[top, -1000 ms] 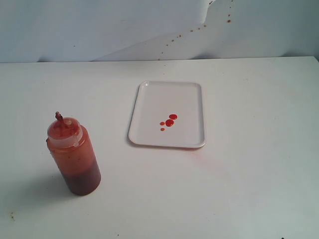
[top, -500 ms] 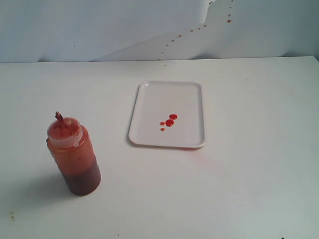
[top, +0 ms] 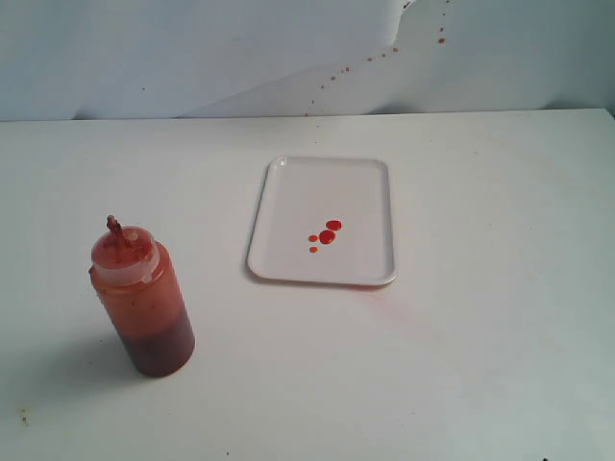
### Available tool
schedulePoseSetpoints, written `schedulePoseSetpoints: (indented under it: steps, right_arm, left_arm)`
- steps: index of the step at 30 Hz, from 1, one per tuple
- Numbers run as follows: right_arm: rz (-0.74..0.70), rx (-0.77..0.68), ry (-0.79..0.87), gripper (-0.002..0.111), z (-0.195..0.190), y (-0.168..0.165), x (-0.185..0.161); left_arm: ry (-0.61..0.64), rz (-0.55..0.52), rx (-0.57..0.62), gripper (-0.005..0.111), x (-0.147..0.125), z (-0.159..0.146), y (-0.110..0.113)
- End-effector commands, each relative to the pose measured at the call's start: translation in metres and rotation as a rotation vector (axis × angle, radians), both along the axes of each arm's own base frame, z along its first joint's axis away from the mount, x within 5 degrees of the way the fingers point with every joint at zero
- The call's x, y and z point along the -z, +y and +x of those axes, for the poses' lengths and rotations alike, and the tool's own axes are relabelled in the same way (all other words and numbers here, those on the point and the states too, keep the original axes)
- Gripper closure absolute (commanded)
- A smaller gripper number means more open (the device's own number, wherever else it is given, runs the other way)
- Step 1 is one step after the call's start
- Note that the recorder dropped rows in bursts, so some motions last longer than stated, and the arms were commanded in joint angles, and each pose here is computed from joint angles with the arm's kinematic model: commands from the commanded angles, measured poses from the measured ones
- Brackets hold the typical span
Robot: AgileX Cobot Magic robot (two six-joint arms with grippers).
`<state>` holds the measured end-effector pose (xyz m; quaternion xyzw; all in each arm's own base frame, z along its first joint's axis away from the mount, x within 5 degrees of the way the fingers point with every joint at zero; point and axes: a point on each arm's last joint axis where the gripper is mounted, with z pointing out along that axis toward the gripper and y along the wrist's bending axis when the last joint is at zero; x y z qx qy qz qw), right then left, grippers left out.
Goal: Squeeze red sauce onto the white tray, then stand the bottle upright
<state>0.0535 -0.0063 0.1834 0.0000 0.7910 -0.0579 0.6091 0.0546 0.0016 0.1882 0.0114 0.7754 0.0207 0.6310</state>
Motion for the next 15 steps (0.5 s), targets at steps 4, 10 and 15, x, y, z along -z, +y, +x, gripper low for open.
schedulePoseSetpoints:
  steps: [4, 10, 15]
  right_arm:
    - [-0.003, -0.063, 0.002, 0.108, 0.0, 0.0032, 0.0012]
    - [0.011, -0.103, 0.001, 0.108, 0.0, 0.0055, 0.0012]
    - [0.011, -0.103, 0.001, 0.108, 0.0, 0.0055, 0.0012]
  left_arm:
    - [-0.006, 0.002, 0.004, 0.106, 0.0009, 0.0001, -0.0002]
    - [-0.006, 0.002, 0.004, 0.106, 0.0009, 0.0001, -0.0002]
    - [-0.006, 0.002, 0.004, 0.106, 0.0009, 0.0001, -0.0002]
